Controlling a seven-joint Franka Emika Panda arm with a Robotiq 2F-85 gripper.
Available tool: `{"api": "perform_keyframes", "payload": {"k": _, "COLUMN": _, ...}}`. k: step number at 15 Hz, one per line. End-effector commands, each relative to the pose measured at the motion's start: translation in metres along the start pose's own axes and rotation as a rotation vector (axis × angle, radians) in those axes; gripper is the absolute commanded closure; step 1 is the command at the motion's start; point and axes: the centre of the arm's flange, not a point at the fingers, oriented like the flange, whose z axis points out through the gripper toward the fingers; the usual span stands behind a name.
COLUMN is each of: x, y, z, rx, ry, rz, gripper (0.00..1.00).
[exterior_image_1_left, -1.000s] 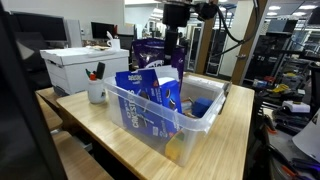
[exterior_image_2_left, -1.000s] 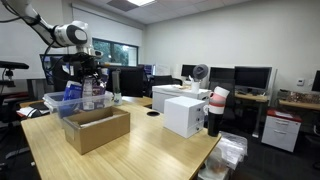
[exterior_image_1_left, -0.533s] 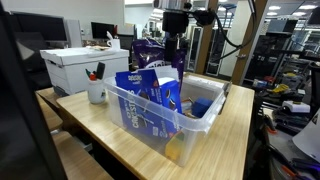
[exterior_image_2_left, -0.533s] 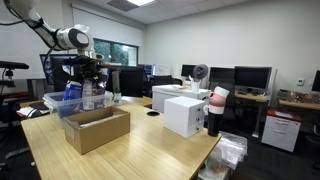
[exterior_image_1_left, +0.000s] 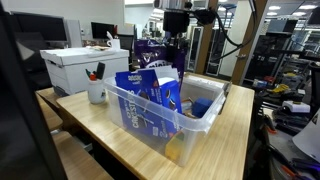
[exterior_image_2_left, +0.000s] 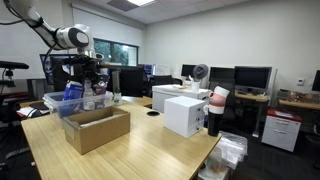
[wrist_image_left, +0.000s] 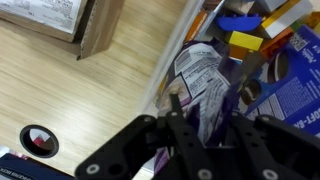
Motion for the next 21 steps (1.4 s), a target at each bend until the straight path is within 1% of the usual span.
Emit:
{"api": "perform_keyframes", "payload": {"k": 1, "x": -0.005, "y": 0.001, "z": -0.006, "rx": -0.017, "ry": -0.016, "rz": 0.014, "gripper": 0.92}}
{"api": "perform_keyframes", "payload": {"k": 5, "x": -0.008, "y": -0.001, "z": -0.015, "rx": 0.004, "ry": -0.025, "rz": 0.006, "gripper": 0.98}}
{"api": "perform_keyframes", "payload": {"k": 6, "x": -0.008, "y": -0.001, "z": -0.022, "rx": 0.010, "ry": -0.023, "rz": 0.005, "gripper": 0.95}}
{"api": "perform_keyframes", "payload": {"k": 7, "x": -0.008, "y": -0.002, "z": -0.025, "rx": 0.011, "ry": -0.023, "rz": 0.005, "gripper": 0.96}}
{"api": "perform_keyframes", "payload": {"k": 8, "x": -0.007, "y": -0.002, "z": -0.031, "rx": 0.012, "ry": -0.019, "rz": 0.003, "gripper": 0.95}}
{"api": "perform_keyframes", "payload": {"k": 9, "x": -0.007, "y": -0.003, "z": -0.040, "rx": 0.011, "ry": -0.011, "rz": -0.003, "gripper": 0.95}}
{"api": "perform_keyframes", "payload": {"k": 10, "x": -0.005, "y": -0.004, "z": -0.060, "rx": 0.010, "ry": 0.001, "rz": -0.010, "gripper": 0.93}}
{"api": "perform_keyframes", "payload": {"k": 15, "x": -0.001, "y": -0.007, "z": -0.095, "rx": -0.013, "ry": 0.037, "rz": -0.023, "gripper": 0.95}}
{"api": "perform_keyframes", "payload": {"k": 21, "x": -0.004, "y": -0.014, "z": -0.100, "rx": -0.007, "ry": 0.014, "rz": -0.034, "gripper": 0.95}}
